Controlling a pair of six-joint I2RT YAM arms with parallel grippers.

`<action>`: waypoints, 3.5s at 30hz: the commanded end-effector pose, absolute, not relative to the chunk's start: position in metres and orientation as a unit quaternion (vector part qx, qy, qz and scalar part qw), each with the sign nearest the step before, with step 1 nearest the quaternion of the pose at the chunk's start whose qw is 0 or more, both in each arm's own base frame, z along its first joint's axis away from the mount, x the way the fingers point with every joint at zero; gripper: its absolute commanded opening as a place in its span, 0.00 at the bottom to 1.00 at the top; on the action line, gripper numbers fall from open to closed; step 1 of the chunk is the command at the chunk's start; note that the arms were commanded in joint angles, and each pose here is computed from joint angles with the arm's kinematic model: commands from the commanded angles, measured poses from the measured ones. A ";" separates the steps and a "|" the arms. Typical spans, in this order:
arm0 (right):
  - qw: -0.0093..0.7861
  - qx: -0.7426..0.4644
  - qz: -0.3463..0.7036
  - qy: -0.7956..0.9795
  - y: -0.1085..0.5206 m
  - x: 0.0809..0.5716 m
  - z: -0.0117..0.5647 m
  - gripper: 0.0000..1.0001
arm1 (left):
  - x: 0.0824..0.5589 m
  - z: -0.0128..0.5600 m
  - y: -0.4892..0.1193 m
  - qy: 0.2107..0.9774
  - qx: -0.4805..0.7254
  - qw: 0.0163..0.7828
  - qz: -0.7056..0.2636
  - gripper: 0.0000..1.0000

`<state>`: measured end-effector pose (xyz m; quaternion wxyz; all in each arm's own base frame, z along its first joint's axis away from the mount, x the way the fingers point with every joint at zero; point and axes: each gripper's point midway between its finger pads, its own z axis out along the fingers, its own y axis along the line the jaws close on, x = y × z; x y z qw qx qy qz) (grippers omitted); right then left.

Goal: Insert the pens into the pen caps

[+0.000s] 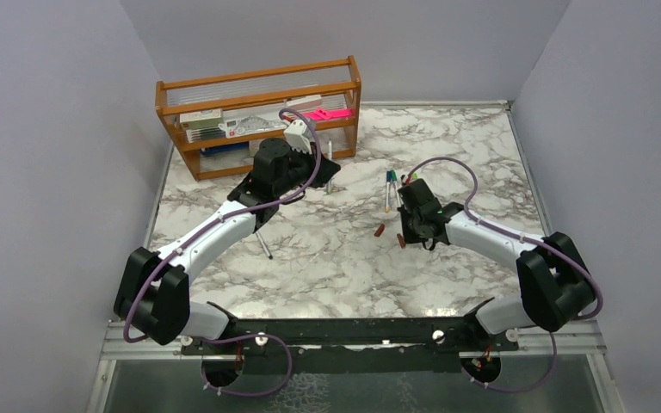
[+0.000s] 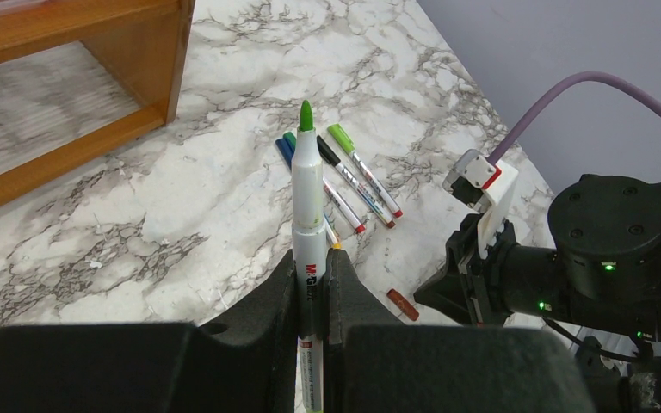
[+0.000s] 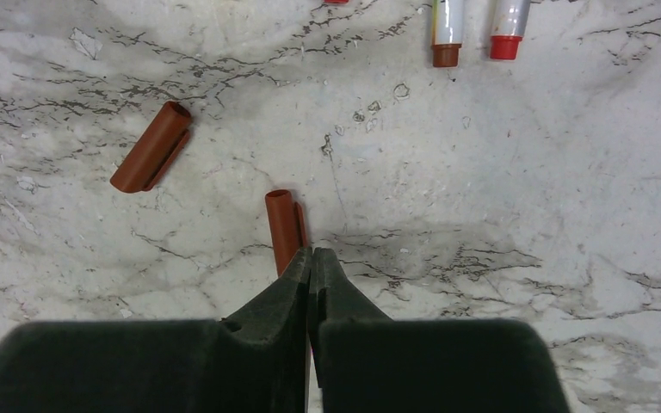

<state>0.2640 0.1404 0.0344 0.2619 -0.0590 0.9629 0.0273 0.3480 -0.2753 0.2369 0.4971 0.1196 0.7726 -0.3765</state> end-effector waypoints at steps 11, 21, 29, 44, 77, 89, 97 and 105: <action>0.221 -0.069 0.058 0.971 0.147 0.243 0.012 0.01 | 0.343 0.239 -0.278 0.766 0.125 0.498 -0.386 0.00; 0.222 -0.080 0.099 0.967 0.162 0.241 0.015 0.01 | 0.344 0.236 -0.278 0.769 0.122 0.495 -0.385 0.00; 0.218 -0.088 0.122 0.964 0.176 0.248 0.013 0.01 | 0.346 0.233 -0.275 0.774 0.120 0.497 -0.374 0.00; 0.217 -0.086 0.118 0.965 0.187 0.268 0.001 0.01 | 0.348 0.229 -0.274 0.778 0.119 0.495 -0.368 0.00; 0.274 -0.162 0.076 0.945 0.183 0.301 0.029 0.43 | 0.352 0.214 -0.276 0.788 0.120 0.484 -0.362 0.00; 0.258 -0.157 0.049 0.952 0.173 0.299 0.013 0.34 | 0.352 0.213 -0.277 0.789 0.119 0.482 -0.363 0.00; 0.253 -0.143 0.033 0.956 0.167 0.298 0.012 0.01 | 0.352 0.213 -0.277 0.789 0.118 0.480 -0.364 0.00; 0.417 -0.068 0.163 0.891 0.201 0.326 0.115 0.01 | 0.322 0.232 -0.316 0.740 0.147 0.423 -0.501 0.00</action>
